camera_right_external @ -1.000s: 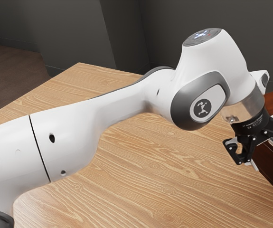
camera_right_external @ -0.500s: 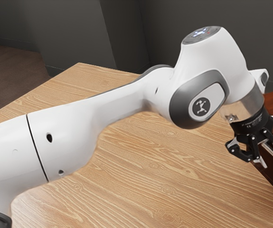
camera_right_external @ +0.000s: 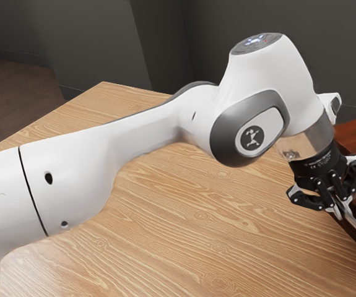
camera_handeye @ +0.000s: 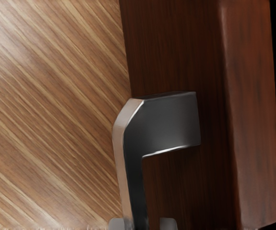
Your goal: Pull the drawer handle with one arm to open the drawer
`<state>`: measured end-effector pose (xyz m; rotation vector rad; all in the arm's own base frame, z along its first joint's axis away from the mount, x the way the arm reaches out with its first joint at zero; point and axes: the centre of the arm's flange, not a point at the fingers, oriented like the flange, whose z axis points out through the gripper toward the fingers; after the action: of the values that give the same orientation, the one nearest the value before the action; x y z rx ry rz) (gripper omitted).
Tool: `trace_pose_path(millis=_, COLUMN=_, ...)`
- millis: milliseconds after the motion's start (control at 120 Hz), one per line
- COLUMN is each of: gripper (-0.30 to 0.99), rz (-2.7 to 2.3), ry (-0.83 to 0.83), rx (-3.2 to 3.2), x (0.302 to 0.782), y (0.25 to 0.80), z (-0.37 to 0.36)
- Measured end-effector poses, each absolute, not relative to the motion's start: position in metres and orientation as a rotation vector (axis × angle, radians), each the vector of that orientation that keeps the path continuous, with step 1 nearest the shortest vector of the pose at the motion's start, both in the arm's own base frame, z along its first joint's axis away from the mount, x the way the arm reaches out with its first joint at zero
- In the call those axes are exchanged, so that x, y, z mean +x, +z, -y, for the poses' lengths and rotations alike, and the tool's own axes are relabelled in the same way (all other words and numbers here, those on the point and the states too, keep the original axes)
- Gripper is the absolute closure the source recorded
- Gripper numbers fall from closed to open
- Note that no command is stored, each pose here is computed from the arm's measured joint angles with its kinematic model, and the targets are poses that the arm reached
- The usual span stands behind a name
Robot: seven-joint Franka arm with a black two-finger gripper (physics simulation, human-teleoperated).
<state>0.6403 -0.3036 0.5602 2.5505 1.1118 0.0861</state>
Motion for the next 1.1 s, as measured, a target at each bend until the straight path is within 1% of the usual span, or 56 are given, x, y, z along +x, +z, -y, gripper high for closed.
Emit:
trace_pose_path(millis=458, gripper=0.79, rz=-1.133, ry=0.071, rx=2.592, x=0.611, y=0.564, z=0.293)
trace_pose_path(millis=1100, gripper=0.79, rz=-1.205, ry=0.079, rx=2.602, x=0.564, y=0.569, z=0.254)
